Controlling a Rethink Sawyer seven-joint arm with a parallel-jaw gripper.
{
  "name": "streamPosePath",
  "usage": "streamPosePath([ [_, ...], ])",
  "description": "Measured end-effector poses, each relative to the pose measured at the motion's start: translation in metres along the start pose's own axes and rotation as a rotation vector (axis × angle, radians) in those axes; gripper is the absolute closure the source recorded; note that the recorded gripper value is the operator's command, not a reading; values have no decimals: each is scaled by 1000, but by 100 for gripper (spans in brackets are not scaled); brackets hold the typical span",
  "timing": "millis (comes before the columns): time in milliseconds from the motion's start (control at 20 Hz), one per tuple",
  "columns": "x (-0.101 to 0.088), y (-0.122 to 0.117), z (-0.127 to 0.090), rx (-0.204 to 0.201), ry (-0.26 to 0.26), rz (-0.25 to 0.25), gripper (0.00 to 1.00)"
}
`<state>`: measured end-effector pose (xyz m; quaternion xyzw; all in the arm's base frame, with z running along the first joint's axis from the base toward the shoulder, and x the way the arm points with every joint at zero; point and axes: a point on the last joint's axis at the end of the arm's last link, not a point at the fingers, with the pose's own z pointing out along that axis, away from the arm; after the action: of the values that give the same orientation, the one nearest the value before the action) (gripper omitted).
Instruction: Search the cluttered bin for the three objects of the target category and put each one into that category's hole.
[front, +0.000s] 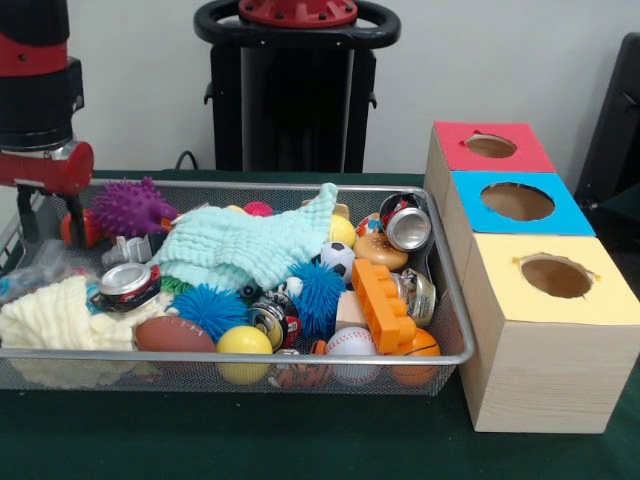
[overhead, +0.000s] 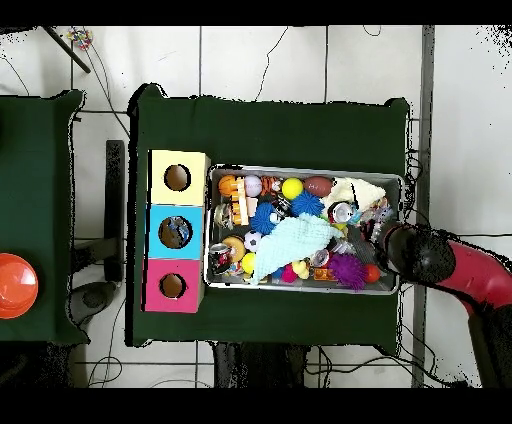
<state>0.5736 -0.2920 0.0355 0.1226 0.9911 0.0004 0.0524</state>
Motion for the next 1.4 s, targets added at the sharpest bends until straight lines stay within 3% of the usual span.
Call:
streamPosePath([
  [200,3,8,8,-47,41,22,0],
  [300,5,16,15,-91,63,39,0],
  [650,-1,20,14,-135,48,52,0],
  [1050,-6,17,13,-126,36,47,0],
  [1400,-14,12,17,-90,16,15,0],
])
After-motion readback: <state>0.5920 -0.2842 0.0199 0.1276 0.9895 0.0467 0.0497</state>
